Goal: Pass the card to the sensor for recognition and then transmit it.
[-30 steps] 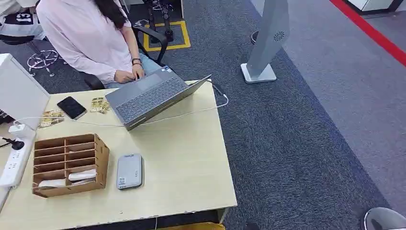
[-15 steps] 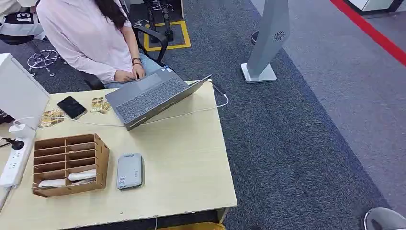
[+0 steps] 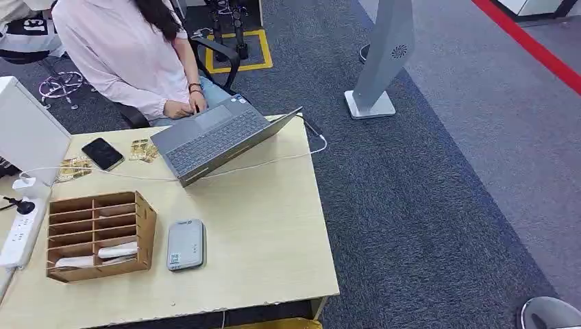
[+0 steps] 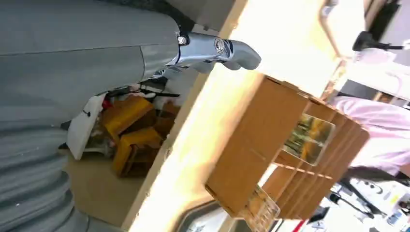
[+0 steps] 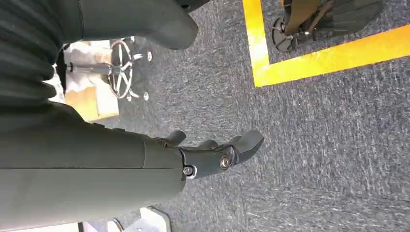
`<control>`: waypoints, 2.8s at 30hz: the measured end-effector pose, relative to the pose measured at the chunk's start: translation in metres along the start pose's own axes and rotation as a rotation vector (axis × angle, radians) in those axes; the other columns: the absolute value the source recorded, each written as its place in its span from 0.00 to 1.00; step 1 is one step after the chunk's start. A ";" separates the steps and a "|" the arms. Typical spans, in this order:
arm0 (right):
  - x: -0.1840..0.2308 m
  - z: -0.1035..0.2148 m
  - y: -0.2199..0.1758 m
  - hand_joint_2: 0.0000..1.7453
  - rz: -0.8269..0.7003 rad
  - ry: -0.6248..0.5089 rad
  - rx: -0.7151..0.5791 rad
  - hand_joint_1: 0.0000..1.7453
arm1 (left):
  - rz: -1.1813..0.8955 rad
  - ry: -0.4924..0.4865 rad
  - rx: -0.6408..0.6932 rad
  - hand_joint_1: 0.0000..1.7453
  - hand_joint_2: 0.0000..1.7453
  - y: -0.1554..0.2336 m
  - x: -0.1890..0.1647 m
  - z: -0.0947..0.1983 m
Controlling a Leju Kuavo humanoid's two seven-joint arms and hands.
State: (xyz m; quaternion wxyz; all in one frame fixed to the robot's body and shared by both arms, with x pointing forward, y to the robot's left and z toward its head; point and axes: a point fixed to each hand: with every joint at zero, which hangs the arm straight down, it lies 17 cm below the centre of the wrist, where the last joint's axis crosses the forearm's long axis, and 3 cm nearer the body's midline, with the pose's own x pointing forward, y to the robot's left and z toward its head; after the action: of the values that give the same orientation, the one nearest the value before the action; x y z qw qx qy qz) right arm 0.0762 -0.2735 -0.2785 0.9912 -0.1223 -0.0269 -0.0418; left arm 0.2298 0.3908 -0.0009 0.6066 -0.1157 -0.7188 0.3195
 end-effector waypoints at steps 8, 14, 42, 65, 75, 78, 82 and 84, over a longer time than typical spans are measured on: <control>-0.001 0.000 -0.001 1.00 0.013 -0.001 0.002 0.00 | -0.024 -0.058 -0.020 0.00 1.00 -0.004 0.023 0.000; -0.003 0.000 0.001 1.00 0.124 -0.005 0.022 0.00 | -0.210 -0.243 -0.065 0.00 1.00 -0.033 0.078 -0.032; 0.073 0.017 0.021 1.00 0.439 -0.104 0.022 0.00 | -1.520 -0.967 -0.043 0.00 1.00 -0.348 0.176 -0.278; 0.075 0.019 0.025 1.00 0.455 -0.103 0.030 0.00 | -2.051 -0.793 -0.002 0.00 1.00 -0.311 0.122 -0.353; 0.072 0.019 0.024 1.00 0.454 -0.098 0.030 0.00 | -2.043 -0.772 -0.040 1.00 1.00 -0.317 0.105 -0.350; 0.072 0.019 0.025 1.00 0.455 -0.098 0.032 0.00 | -2.037 -0.772 -0.064 1.00 1.00 -0.319 0.100 -0.349; 0.071 0.019 0.025 1.00 0.456 -0.097 0.033 0.00 | -2.031 -0.766 -0.078 1.00 1.00 -0.320 0.095 -0.348; 0.071 0.018 0.025 1.00 0.456 -0.097 0.033 0.00 | -2.031 -0.766 -0.084 1.00 1.00 -0.320 0.094 -0.348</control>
State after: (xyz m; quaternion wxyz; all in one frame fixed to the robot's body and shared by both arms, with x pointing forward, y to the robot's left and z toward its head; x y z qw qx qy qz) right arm 0.1486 -0.2506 -0.2620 0.9744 -0.1109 -0.0466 0.1898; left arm 0.6073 0.3076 0.2868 0.3186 0.6197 -0.6308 -0.3415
